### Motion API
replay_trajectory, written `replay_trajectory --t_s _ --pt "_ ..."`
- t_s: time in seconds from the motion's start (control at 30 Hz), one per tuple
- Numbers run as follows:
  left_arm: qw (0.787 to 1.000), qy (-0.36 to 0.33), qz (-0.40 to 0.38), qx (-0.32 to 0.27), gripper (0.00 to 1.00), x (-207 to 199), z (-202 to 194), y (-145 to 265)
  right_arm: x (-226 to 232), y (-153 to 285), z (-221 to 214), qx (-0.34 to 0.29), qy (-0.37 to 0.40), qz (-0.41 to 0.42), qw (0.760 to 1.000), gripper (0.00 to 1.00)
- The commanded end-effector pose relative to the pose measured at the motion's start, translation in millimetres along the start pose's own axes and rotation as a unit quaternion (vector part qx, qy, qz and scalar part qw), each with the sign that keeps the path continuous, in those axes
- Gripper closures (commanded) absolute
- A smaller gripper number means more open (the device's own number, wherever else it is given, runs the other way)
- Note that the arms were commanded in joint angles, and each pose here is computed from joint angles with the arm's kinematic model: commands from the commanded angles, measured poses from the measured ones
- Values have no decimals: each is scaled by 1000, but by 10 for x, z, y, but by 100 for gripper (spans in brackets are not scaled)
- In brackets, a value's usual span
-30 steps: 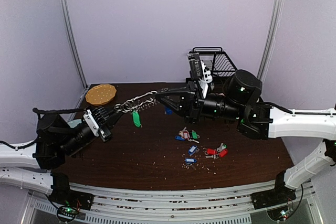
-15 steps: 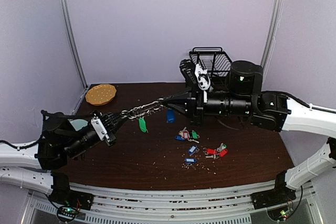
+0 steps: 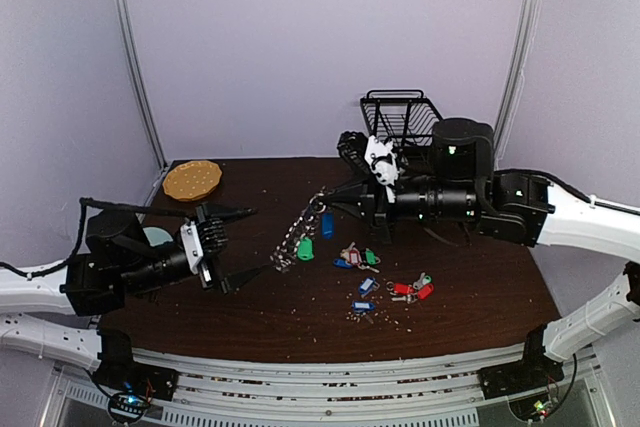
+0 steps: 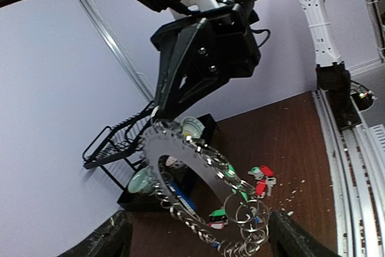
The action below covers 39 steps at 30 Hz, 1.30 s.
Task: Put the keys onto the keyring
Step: Pass from the left arm to the right, then pass from the right arm to the left
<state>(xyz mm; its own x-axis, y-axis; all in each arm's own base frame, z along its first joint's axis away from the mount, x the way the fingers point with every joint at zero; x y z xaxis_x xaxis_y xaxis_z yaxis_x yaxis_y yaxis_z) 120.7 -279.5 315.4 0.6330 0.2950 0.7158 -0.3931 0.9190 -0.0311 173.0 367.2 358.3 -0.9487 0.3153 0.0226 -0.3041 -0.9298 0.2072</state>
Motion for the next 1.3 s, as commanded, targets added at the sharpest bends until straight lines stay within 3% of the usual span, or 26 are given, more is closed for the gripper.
replay_trajectory --t_s 0.0,0.1,0.17,0.2,0.27,0.3,0.37,0.67,0.8,0.9,1.07,1.27 --pt "989 99 -101 -36 18 -158 248 -72 -69 -38 39 23 60 -16 998 100" --pt "991 100 -79 -51 17 -33 338 -14 -78 -95 -156 70 107 -9 992 100" --pt "993 102 -32 -49 19 120 336 11 44 -85 -191 68 129 35 989 100" --pt "994 110 -5 -26 24 202 268 -34 148 -61 -145 47 134 66 988 100" --pt "993 118 24 19 48 312 161 -136 337 -13 -65 0 143 125 982 100" --pt "993 119 19 20 59 311 173 -175 392 -6 -73 -9 152 141 978 100" --pt "993 115 -14 -12 69 234 280 -211 406 -35 -153 -1 163 147 976 100" --pt "994 84 -44 -54 59 81 334 -115 663 112 -177 -95 211 195 953 100" --pt "994 82 -70 -25 62 29 287 -220 708 163 -106 -129 200 206 949 100" --pt "992 81 -91 -29 70 -30 318 -316 726 154 -41 -143 164 224 950 100" --pt "992 62 -91 -55 76 -42 373 -289 587 -16 -67 -80 72 204 973 100" --pt "995 68 -56 -39 78 58 330 -194 342 -24 79 -69 -55 119 989 100"
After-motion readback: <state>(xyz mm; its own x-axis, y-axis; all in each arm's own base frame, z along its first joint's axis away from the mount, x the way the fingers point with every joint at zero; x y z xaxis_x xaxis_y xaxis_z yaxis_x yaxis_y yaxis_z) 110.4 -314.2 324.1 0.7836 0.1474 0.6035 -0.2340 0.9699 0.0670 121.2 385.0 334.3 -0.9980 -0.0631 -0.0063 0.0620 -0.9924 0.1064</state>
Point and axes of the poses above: each gripper's point midway between its finger pads, its own y axis back along the fingers, its own x axis along the line the jaws close on, z = x × y, the point moved 3 cm from there along y, back along the fingers, and after that the axes turned 14 degrees about -y, right-handed, at the moved point
